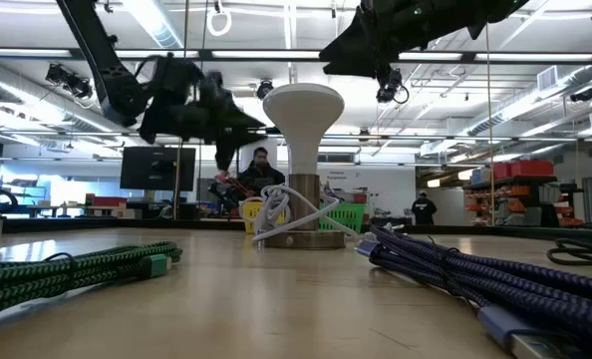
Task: Pick & Place USB Port
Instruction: Put the green charger cable into the green bin
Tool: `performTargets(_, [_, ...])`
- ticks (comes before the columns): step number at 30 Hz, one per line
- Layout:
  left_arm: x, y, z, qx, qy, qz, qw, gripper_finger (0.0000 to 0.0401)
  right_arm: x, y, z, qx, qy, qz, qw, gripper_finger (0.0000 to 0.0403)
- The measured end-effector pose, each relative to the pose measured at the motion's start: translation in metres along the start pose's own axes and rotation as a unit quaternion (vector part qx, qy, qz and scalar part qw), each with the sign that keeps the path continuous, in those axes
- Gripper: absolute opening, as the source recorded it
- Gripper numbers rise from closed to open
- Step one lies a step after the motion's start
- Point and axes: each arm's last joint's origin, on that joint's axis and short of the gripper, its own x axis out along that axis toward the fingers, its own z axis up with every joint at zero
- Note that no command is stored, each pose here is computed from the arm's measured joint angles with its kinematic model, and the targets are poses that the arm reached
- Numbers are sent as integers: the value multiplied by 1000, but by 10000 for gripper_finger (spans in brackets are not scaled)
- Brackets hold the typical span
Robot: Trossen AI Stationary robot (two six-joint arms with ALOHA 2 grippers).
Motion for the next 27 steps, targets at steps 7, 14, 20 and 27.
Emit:
performTargets(7, [8, -73, -3, 22, 79, -66, 994, 78, 0, -1, -2, -1, 12, -17, 1000, 180])
performTargets(14, [-8, -154, -21, 63, 145, -56, 986, 54, 0, -2, -2, -1, 11, -33, 999, 180])
performTargets(20, [-16, -204, -61, 1, 237, -21, 971, 64, 0, -3, -2, 8, 9, -40, 999, 180])
performTargets(27, [-20, -241, -102, -77, 296, 28, 952, 97, 0, -2, -1, 10, 3, -39, 999, 180])
